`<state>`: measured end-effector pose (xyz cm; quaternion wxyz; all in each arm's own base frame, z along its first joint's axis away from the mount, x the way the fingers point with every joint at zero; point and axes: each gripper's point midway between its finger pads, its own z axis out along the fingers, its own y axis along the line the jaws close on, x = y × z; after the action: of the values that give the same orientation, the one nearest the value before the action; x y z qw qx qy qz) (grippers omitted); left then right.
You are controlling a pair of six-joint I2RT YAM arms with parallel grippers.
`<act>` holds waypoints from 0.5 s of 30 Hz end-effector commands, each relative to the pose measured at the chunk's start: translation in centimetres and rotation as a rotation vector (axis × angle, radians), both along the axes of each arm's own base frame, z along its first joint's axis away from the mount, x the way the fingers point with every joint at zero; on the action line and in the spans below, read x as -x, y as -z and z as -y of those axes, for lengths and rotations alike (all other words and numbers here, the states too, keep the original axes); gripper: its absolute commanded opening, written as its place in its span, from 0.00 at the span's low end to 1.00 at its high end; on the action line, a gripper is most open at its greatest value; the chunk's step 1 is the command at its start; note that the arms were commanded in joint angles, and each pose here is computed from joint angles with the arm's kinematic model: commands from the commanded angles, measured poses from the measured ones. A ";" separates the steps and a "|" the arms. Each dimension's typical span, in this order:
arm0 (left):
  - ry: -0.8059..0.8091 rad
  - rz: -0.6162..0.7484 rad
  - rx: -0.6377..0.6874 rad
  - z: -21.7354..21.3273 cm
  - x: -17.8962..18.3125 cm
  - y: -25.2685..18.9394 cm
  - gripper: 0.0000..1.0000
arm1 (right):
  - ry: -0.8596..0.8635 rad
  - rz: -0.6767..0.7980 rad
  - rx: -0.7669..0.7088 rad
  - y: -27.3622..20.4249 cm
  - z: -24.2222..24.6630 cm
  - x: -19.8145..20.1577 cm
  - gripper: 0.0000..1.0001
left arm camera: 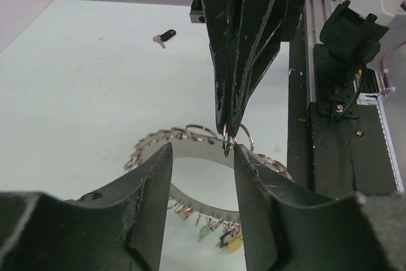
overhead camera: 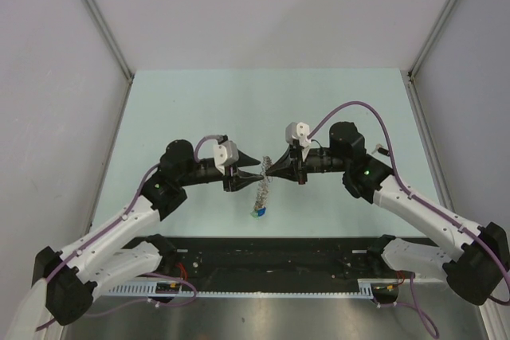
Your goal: Put the keys on the keyring
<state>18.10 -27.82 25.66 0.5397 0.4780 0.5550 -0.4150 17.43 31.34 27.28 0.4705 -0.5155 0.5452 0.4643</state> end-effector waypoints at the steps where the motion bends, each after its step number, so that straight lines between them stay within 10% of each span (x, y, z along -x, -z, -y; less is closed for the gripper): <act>1: 0.060 0.049 0.064 0.6 1.0 -2.6 0.51 | 0.024 0.095 -0.078 -3.4 -0.7 -1.0 0.00; 15: 0.022 -0.007 0.045 0.9 0.0 -1.5 0.31 | 0.036 0.102 -0.076 -3.7 -0.2 -0.8 0.00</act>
<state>17.87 -28.56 25.67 0.5290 0.4753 0.5517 -0.4357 18.22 31.47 26.69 0.4733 -0.5065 0.5614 0.4520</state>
